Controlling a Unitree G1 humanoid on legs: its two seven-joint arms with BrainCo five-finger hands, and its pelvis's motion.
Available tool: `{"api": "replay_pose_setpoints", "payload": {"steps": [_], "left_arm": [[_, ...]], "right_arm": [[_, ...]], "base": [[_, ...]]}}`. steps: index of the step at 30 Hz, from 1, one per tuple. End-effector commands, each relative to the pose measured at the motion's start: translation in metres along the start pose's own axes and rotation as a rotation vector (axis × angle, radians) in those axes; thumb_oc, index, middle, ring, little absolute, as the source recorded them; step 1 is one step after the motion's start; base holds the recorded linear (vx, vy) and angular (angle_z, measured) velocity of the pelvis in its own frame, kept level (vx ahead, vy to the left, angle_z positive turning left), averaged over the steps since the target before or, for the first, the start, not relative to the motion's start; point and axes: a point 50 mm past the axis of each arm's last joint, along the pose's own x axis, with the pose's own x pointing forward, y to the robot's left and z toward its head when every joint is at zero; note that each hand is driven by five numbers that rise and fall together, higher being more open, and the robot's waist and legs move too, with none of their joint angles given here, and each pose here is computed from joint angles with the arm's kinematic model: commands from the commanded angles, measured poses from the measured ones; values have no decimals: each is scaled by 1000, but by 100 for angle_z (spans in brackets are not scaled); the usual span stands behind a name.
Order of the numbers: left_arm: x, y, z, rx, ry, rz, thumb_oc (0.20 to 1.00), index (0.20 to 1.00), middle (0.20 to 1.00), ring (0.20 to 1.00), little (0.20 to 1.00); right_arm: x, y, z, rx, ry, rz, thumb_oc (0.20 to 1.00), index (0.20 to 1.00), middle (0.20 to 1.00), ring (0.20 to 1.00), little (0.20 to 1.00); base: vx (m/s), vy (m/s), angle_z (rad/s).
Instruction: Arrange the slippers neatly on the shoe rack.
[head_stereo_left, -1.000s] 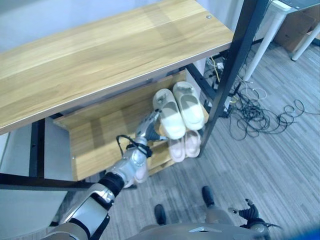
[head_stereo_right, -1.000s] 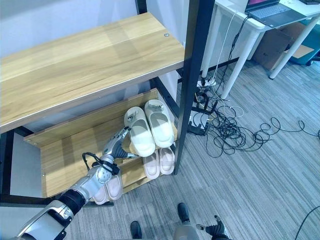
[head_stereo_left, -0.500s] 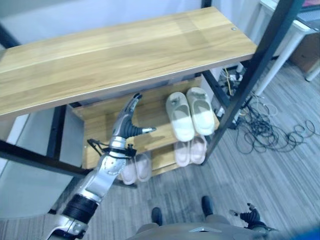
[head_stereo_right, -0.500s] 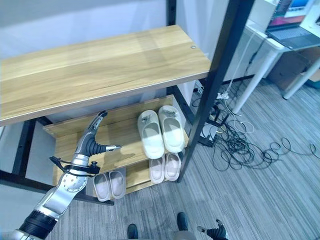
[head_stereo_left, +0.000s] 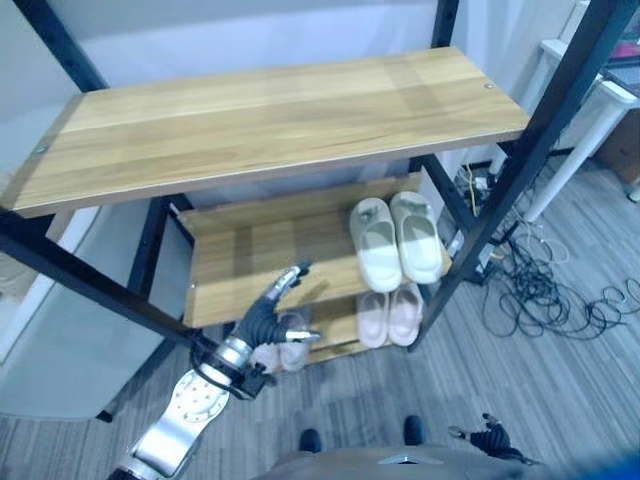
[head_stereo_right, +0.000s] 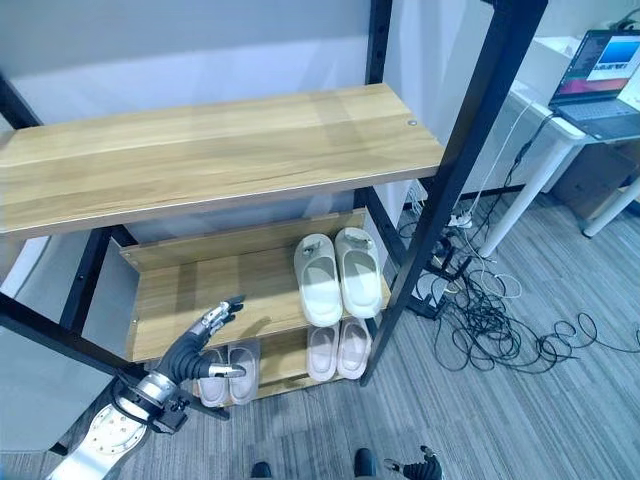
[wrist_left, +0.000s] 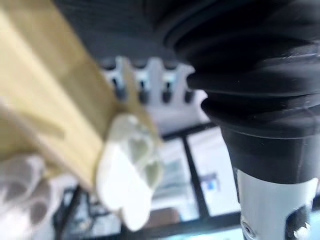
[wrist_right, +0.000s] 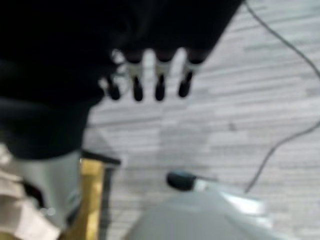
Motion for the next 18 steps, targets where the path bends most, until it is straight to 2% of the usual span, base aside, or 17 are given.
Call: {"api": "replay_pose_setpoints", "payload": {"steps": [1,6,7,8,9,11,14,15,16,18], "left_arm": [[5,3,-17,-102,74,-13,1000,1000,1000,1000,1000],[-28,-2,-85,-57,401,10,1000,1000,1000,1000,1000],[-28,-2,-85,-58,401,10,1000,1000,1000,1000,1000],[-43,-5,-109,-32,526,34,1000,1000,1000,1000,1000],[-43,-5,-109,-32,524,34,1000,1000,1000,1000,1000],[-66,-13,-140,-29,697,81,1000,1000,1000,1000,1000],[-75,-16,-151,-49,766,108,1000,1000,1000,1000,1000],[-108,-26,-181,-55,1004,173,1000,1000,1000,1000,1000],[-124,-27,-191,-45,1122,193,1000,1000,1000,1000,1000],[-141,-30,-198,-28,1234,201,1000,1000,1000,1000,1000]], "right_arm": [[5,-8,8,0,4,-14,1000,1000,1000,1000,1000],[6,-12,4,36,23,-10,1000,1000,1000,1000,1000],[6,-12,4,36,23,-10,1000,1000,1000,1000,1000],[4,-11,0,45,28,-1,1000,1000,1000,1000,1000],[5,-12,0,45,28,-2,1000,1000,1000,1000,1000],[1,-11,-13,51,46,17,1000,1000,1000,1000,1000],[0,-13,-16,48,49,18,1000,1000,1000,1000,1000],[-2,-13,-22,50,64,30,1000,1000,1000,1000,1000],[-2,-15,-25,52,83,27,1000,1000,1000,1000,1000],[-1,-17,-24,56,86,27,1000,1000,1000,1000,1000]], "base": [[-71,43,6],[-41,25,6],[-34,17,8],[-19,9,8],[-32,15,10],[-29,18,12],[-26,13,2],[-47,17,-1],[-53,17,-3],[-20,3,-3]]}}
